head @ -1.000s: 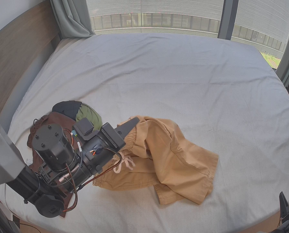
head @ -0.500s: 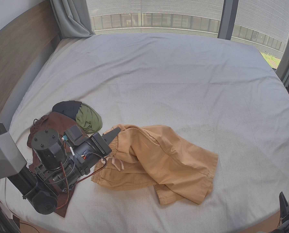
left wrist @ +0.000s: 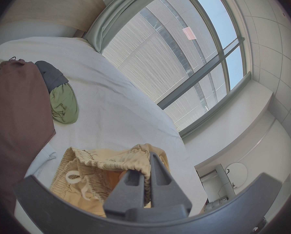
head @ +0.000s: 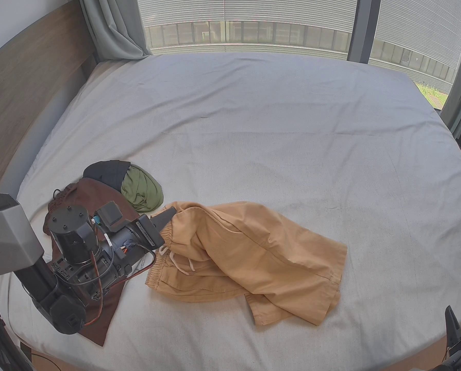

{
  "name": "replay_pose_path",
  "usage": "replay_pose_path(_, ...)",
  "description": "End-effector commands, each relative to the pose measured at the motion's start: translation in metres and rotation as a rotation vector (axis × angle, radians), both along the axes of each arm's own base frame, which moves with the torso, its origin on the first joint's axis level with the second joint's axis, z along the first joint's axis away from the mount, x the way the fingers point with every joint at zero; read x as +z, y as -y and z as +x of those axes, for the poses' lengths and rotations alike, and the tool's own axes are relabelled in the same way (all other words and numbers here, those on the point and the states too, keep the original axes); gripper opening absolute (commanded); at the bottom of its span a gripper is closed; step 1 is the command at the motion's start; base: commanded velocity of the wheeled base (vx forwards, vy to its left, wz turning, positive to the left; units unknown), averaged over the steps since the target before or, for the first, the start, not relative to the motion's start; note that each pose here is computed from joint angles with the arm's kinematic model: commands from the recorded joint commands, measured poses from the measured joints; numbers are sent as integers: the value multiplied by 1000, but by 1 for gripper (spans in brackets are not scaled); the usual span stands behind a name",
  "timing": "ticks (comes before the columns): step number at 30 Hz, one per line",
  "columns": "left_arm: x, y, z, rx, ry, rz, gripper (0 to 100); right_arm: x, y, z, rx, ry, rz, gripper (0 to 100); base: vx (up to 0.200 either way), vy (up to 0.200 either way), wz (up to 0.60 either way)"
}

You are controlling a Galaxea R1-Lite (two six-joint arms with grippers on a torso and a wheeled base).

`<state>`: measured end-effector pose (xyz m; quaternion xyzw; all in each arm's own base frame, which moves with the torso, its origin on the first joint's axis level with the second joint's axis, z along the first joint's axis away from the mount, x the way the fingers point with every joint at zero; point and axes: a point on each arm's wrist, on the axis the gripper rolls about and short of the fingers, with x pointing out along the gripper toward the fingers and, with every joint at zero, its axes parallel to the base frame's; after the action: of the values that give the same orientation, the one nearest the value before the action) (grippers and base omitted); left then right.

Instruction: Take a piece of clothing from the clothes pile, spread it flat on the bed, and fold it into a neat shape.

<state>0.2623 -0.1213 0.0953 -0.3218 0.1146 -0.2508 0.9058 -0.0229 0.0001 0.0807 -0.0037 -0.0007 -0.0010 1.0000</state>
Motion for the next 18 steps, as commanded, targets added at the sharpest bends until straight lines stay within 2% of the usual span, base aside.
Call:
replay_pose_path(1, -9, -5, 6, 21, -26, 14, 0, -5, 0, 0, -1, 0, 0, 100, 0, 0, 0)
replay_pose_path(10, -23, -16, 13, 58, -38, 93, 0, -5, 0, 0, 0, -1, -5, 100, 0, 0, 0)
replay_pose_path(18, -32, -18, 17, 69, -60, 108, 0, -5, 0, 0, 5, -1, -16, 100, 0, 0, 0)
